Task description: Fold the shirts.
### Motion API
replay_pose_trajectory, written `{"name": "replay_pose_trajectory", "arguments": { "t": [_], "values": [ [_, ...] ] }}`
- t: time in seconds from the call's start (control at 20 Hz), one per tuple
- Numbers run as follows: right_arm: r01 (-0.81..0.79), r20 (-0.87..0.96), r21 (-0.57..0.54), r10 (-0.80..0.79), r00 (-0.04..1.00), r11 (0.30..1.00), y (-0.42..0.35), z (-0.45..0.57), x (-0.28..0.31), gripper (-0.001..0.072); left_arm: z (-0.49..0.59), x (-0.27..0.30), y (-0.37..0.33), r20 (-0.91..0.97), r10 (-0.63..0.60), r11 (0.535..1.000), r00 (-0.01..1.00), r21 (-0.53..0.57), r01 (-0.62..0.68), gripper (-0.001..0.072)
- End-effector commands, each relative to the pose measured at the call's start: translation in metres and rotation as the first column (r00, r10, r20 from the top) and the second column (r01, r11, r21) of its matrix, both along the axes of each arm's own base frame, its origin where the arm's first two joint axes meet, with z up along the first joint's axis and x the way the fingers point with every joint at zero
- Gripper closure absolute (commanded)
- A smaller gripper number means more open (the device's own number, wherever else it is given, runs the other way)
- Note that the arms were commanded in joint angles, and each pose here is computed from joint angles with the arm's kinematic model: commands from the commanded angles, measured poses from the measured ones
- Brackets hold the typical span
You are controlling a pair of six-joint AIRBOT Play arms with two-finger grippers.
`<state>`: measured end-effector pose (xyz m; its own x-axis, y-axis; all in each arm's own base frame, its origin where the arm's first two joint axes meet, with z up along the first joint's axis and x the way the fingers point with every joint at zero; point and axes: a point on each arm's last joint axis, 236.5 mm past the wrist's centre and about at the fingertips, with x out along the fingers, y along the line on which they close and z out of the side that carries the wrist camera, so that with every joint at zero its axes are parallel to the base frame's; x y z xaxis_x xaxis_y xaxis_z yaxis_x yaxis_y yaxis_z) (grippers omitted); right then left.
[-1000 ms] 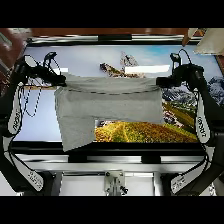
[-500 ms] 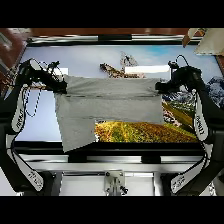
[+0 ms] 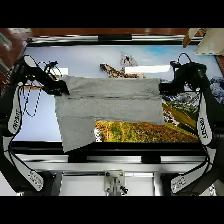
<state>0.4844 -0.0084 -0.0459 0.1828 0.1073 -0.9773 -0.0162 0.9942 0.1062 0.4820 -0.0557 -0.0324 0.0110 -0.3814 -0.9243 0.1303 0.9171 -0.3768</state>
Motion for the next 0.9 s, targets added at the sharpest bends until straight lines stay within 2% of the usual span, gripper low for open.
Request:
{"name": "replay_pose_trajectory", "arguments": {
  "t": [0.0,0.3,0.55,0.85],
  "values": [
    [-0.044,-0.202,-0.102,0.022,0.979,0.994,-0.036,0.023,-0.065,0.0252,0.027,-0.046,0.006,-0.128,-0.038,0.999,0.991,-0.026,0.035,0.0126],
    [0.163,-0.258,0.141,-0.123,0.958,0.976,-0.045,0.017,-0.134,0.0251,-0.011,-0.141,0.009,-0.230,0.075,0.994,0.970,-0.062,-0.092,0.0126],
    [0.188,-0.295,0.178,-0.129,0.947,0.966,-0.037,0.003,-0.151,0.0251,-0.039,-0.182,0.020,-0.197,0.178,0.973,0.964,-0.108,-0.202,0.0126],
    [0.175,-0.236,0.209,-0.125,0.964,0.962,-0.019,0.004,-0.132,0.0251,-0.067,-0.188,0.012,-0.206,0.151,0.978,0.967,-0.111,-0.176,0.0126]
  ]
}}
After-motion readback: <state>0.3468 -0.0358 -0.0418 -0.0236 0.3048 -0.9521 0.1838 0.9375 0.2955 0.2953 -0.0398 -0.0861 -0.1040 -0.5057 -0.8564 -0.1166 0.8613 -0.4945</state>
